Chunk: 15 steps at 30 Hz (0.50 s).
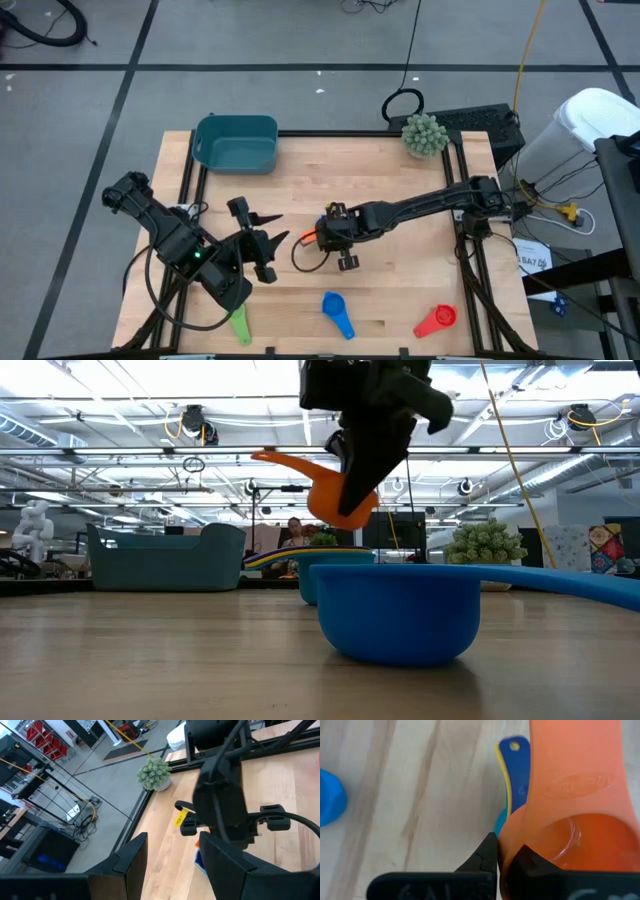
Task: Nest measuring cups in basket
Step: Stack the orange cup on top of the dark blue measuring cup
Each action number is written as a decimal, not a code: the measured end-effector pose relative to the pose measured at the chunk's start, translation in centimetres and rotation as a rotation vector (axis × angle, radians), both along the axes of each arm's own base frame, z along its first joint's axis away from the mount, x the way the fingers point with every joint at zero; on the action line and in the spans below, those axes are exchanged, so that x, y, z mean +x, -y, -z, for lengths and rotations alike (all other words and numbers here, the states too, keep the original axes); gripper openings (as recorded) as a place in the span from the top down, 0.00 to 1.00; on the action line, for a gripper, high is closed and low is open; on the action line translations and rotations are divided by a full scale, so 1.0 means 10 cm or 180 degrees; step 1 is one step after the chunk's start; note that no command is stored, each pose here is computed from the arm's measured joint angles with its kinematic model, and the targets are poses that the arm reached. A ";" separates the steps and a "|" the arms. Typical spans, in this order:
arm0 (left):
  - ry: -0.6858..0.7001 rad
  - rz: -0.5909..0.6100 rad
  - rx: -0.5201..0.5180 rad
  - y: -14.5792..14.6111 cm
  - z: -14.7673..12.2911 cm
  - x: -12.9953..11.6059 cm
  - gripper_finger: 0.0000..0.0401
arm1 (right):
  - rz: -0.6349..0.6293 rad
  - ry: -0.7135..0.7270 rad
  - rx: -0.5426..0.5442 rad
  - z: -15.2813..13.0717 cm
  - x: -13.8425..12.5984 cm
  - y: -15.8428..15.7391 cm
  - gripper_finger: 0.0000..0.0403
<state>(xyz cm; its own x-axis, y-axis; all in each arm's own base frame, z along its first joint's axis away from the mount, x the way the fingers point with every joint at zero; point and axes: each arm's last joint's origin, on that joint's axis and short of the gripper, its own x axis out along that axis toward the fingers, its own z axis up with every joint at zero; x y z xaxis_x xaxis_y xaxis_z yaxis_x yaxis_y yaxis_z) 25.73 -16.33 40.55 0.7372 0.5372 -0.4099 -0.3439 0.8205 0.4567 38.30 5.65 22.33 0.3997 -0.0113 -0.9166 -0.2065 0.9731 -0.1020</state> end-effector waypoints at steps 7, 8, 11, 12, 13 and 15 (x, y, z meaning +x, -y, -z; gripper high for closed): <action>-0.0002 0.0001 0.0001 0.00 0.00 0.00 0.55 | -0.0052 0.0111 0.0053 -0.02 0.04 0.06 1.00; -0.0002 0.0001 0.0000 0.00 0.00 0.00 0.55 | -0.0054 0.0123 0.0053 -0.02 0.05 0.07 1.00; -0.0005 0.0003 -0.0001 0.00 0.00 0.00 0.55 | -0.0079 0.0156 0.0035 -0.02 0.06 0.09 1.00; -0.0004 0.0004 -0.0002 0.00 0.00 0.00 0.55 | -0.0080 0.0179 0.0031 -0.02 0.07 0.10 1.00; -0.0005 0.0004 -0.0003 0.00 0.00 0.00 0.55 | -0.0074 0.0190 0.0029 -0.03 0.07 0.12 1.00; -0.0011 0.0009 0.0006 0.00 0.00 0.00 0.55 | -0.0064 0.0187 0.0023 -0.03 0.07 0.14 1.00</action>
